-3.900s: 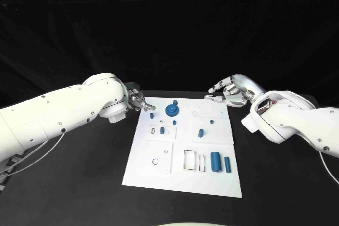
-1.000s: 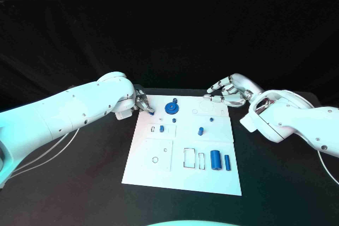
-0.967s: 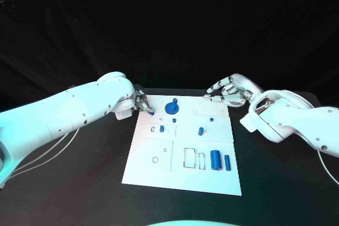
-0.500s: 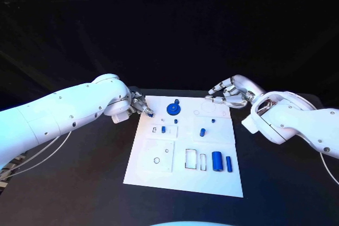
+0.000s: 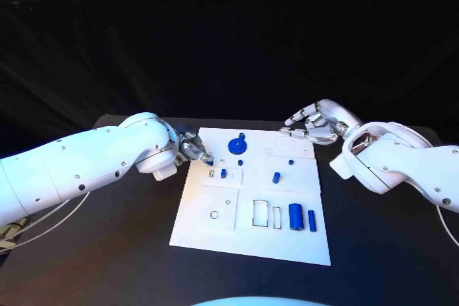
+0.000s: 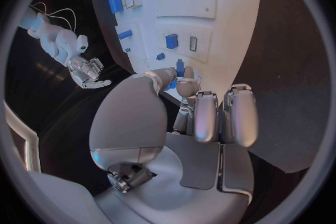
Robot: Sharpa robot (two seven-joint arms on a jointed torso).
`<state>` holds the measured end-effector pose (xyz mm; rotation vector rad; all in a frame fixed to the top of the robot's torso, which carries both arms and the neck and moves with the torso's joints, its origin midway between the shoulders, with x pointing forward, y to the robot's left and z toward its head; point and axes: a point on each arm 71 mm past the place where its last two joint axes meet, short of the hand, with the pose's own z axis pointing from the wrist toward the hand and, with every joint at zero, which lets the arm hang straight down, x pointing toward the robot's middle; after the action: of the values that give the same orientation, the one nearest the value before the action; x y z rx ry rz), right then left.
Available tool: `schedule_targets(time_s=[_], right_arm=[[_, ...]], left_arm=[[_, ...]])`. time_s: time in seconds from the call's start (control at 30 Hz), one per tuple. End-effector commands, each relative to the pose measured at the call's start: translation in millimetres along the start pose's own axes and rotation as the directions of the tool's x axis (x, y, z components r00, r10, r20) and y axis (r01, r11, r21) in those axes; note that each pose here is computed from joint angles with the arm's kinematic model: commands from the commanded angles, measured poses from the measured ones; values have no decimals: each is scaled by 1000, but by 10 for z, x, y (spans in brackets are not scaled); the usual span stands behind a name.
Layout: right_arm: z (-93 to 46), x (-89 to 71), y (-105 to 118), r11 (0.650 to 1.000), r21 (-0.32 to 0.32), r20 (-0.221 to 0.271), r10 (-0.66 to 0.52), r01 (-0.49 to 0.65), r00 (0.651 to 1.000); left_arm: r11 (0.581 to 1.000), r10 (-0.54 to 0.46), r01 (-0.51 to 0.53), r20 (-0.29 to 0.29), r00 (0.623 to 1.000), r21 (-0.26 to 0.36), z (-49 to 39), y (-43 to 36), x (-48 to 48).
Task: Assemble the parts on the task board
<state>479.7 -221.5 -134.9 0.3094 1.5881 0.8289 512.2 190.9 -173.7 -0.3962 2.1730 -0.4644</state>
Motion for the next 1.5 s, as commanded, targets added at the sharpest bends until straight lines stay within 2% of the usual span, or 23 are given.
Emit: schedule_targets(time_s=[0.03, 0.3, 0.5, 0.83, 1.5], right_arm=[[-3, 9, 5, 1000, -7, -11, -3, 3, 1000], [-3, 13, 4, 1000, -7, -13, -2, 2, 1000], [-5, 13, 1, 1000, -7, -13, -2, 2, 1000], [-6, 13, -2, 1000, -6, -15, -2, 2, 1000], [-7, 18, 0, 1000, -7, -17, -1, 1, 1000]], left_arm=[[999, 41, -42, 95, 995, 10, -19, -4, 26], [993, 120, -121, 103, 987, 5, -15, -5, 172], [989, 151, -151, 94, 984, -3, 3, -11, 223], [978, 208, -207, 76, 975, -16, 26, -21, 262], [968, 250, -249, 49, 967, -25, 46, -35, 292]])
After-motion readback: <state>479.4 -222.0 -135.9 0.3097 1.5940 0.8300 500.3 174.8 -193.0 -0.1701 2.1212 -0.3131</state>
